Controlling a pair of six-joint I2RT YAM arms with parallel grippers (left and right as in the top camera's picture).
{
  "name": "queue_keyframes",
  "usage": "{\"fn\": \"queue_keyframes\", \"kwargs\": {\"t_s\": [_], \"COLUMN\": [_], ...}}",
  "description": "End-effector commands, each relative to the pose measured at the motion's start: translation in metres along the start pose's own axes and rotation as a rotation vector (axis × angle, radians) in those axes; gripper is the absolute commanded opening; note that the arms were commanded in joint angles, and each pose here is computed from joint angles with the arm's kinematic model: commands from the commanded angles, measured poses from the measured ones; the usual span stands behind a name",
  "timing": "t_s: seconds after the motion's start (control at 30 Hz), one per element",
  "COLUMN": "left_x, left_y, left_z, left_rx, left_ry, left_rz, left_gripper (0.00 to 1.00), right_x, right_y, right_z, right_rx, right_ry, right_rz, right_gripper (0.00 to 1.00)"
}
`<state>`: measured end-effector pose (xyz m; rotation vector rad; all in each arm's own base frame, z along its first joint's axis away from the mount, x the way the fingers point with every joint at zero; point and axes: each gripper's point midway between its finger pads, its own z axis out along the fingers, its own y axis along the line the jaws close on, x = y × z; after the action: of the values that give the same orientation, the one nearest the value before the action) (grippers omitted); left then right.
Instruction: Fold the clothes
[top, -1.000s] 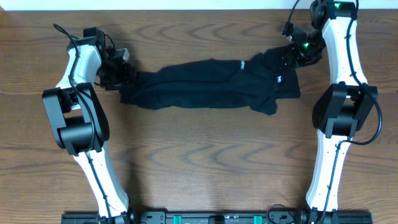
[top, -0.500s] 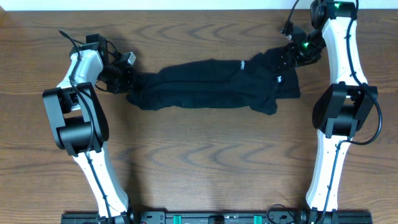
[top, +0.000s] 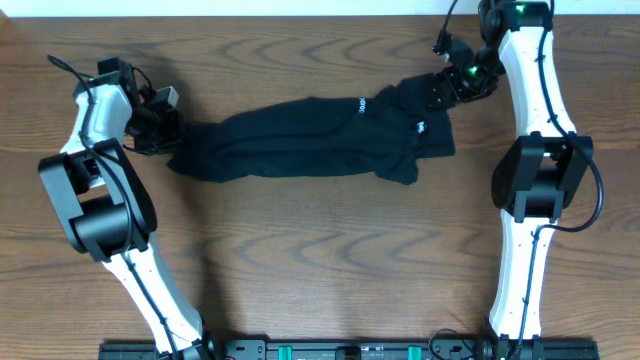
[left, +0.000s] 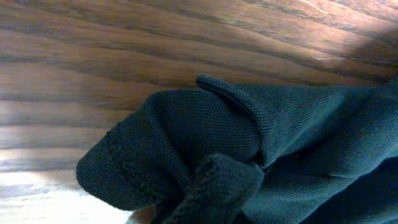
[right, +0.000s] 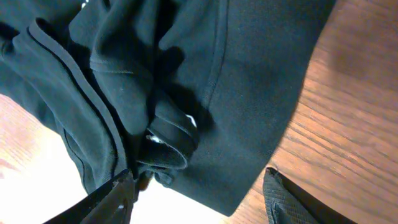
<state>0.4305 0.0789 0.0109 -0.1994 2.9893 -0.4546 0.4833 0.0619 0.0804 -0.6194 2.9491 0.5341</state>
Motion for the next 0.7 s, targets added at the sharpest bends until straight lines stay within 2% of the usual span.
{"fn": "queue_keyframes", "kwargs": {"t_s": [0.0, 0.17, 0.33, 0.67], "left_x": [-0.007, -0.008, -0.015, -0.025], "left_y": [-0.005, -0.03, -0.078, -0.185], "left_z": [-0.024, -0.06, -0.088, -0.057], "left_rx": [-0.035, 0.009, 0.078, 0.132], "left_ry": [-0.05, -0.105, -0.183, -0.218], "left_rz": [0.014, 0.027, 0.074, 0.276], "left_gripper": [0.06, 0.06, 0.06, 0.06], "right_x": [-0.002, -0.001, -0.002, -0.001], "right_y": [0.005, 0.004, 0.004, 0.004], "right_z": [-0.001, -0.001, -0.001, -0.001], "right_rx": [-0.012, -0.009, -0.009, -0.01], "right_ry": [-0.008, -0.006, -0.007, -0.006], "right_rz": [-0.011, 0.001, 0.0, 0.0], "right_gripper": [0.65, 0.65, 0.65, 0.66]}}
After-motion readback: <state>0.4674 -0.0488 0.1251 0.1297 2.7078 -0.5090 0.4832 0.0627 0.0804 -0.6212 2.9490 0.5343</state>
